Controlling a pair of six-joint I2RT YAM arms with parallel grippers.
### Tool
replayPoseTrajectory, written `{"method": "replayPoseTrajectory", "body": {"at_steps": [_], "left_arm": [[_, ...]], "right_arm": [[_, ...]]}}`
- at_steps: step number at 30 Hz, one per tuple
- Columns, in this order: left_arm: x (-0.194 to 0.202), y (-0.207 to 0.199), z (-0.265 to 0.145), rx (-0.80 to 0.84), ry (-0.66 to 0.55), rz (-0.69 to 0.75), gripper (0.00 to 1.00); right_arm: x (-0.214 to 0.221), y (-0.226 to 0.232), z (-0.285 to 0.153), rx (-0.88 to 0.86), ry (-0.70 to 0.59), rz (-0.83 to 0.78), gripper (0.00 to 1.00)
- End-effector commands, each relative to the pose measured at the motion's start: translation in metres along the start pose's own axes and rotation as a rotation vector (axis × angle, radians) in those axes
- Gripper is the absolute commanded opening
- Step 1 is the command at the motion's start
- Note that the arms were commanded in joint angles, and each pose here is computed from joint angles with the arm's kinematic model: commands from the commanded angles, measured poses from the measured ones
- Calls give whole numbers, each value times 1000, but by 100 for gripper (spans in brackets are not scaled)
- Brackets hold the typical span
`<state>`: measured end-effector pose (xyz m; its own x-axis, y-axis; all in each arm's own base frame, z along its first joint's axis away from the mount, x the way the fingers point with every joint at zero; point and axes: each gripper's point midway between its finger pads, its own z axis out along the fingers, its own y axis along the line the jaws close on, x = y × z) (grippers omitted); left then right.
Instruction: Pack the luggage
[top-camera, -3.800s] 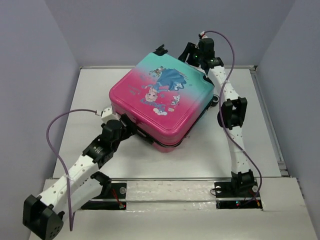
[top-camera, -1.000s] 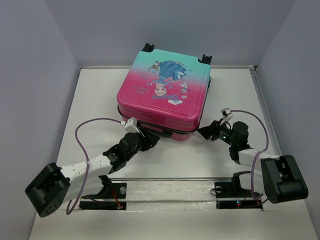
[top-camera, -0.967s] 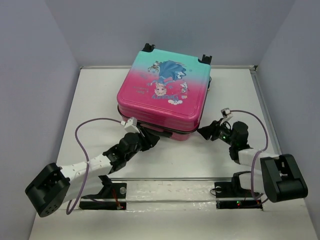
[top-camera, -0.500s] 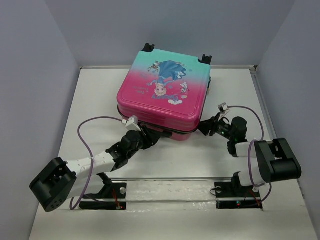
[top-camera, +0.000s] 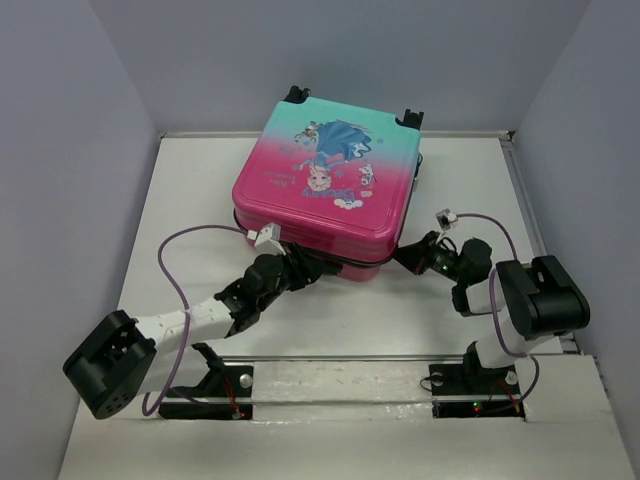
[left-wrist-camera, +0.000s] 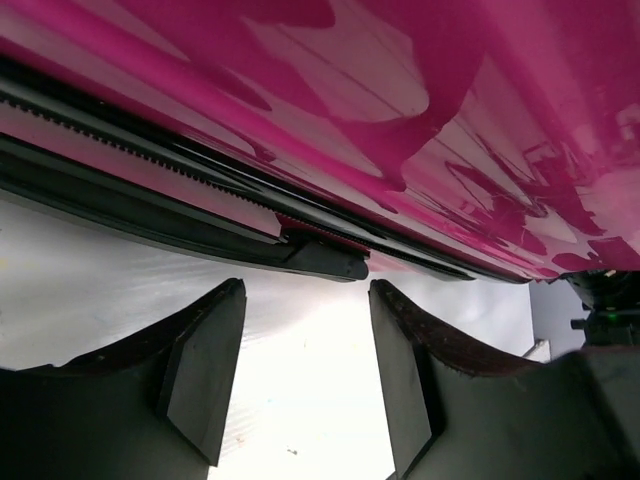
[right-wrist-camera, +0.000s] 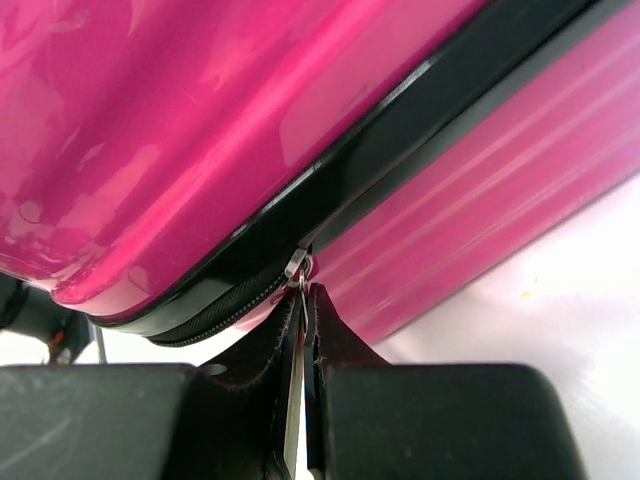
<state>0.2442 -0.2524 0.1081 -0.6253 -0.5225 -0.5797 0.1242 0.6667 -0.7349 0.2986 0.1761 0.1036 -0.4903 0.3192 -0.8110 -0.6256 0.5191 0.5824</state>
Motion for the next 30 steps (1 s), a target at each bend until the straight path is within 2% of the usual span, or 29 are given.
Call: {"method": "replayPoseTrajectory", "body": {"at_steps": [1,6,10,13,19,23,25,27,28,29,30], "left_arm": [[-24,-15,4,36,-96,-28,65],[-19,-7,11,15,-98,-29,66],[-18,15,11,-56,-130,-80,59],[-15,32,9,-106,-150,-107,56],[-16,9,23,-19,-149,-131,59],[-18,4,33,-20,-156,-128,58],[-20,1,36,-15,-161,-127,58],[-20,-1,36,-5,-158,-130,57],[-17,1,34,-8,-151,-130,58],[-17,1,31,-1,-150,-133,58],[-16,4,27,-2,-149,-135,60]], "right_arm": [[-31,21,-8,-23,-164,-99,7],[-21,20,-23,89,-135,-61,7],[-19,18,-32,186,-86,-68,7],[-31,22,-39,224,-96,-107,7],[-12,29,-44,251,-19,-31,7],[14,39,-48,238,62,29,7],[18,32,-52,288,65,29,7],[9,21,-55,367,15,21,7],[3,18,-54,390,-1,13,9],[-9,12,-50,413,-26,-10,24],[-16,5,-47,436,-28,-62,33]]}}
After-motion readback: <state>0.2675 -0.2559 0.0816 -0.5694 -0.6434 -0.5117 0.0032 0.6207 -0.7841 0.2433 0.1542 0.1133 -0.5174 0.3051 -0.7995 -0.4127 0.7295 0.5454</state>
